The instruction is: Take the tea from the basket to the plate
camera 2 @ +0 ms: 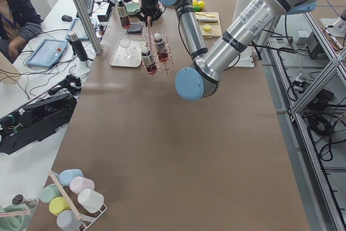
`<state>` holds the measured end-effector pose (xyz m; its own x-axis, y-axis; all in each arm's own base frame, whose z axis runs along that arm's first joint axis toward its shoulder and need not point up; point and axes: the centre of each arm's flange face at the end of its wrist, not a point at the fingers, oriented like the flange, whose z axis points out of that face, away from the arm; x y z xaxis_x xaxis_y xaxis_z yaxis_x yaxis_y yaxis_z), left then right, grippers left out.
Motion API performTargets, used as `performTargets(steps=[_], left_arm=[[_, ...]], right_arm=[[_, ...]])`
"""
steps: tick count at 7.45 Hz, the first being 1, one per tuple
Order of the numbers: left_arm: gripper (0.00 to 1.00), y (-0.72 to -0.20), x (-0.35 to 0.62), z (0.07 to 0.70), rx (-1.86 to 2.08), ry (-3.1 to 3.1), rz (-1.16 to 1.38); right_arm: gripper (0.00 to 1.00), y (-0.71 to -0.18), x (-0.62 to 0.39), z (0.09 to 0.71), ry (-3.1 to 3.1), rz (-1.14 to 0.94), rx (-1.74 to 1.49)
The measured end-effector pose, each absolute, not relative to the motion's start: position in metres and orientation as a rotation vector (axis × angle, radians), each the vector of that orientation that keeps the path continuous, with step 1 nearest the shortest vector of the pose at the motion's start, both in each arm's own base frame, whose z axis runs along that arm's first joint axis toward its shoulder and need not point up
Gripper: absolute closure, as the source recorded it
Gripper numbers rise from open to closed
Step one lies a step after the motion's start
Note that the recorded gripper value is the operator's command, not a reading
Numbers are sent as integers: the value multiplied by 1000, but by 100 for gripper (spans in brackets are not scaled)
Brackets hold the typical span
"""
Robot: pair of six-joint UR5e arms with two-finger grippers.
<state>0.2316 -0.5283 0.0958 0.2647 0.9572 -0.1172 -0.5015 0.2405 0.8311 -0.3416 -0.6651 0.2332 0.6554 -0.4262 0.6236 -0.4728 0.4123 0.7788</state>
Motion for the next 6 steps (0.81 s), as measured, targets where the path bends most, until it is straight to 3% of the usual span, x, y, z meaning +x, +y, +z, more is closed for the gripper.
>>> performTargets(steps=[6], left_arm=[[100, -599, 43, 235, 692, 592, 1245]], right_arm=[[100, -628, -475, 224, -880, 144, 1179]])
